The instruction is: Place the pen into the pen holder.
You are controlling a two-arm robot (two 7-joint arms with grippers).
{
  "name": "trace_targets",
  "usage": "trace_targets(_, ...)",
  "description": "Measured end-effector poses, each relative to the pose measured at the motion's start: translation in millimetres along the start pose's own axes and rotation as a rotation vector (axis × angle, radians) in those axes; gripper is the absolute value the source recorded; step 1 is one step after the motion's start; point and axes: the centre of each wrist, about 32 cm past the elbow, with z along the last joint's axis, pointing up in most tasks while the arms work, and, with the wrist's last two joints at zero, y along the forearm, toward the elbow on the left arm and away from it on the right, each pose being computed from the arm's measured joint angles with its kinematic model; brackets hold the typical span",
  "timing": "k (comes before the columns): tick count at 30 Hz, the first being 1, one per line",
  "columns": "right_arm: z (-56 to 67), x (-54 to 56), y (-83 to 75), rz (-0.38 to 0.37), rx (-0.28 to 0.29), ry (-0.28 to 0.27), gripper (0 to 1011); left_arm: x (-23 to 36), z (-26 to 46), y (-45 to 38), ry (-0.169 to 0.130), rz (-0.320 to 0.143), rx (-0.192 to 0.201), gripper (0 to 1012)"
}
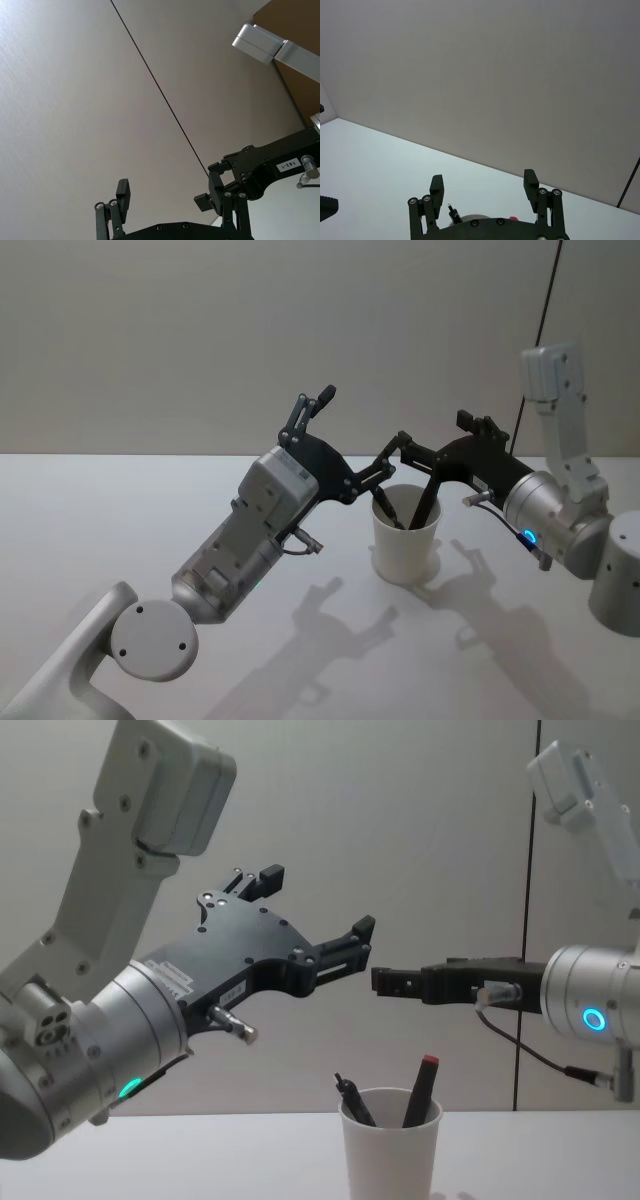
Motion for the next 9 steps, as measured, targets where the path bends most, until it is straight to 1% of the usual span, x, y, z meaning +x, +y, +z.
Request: trace_targets(9, 0.0, 0.0, 0.0, 0.0, 0.0, 0.0, 1001, 0.0, 0.0, 0.0, 0.0, 0.0, 0.0, 1000)
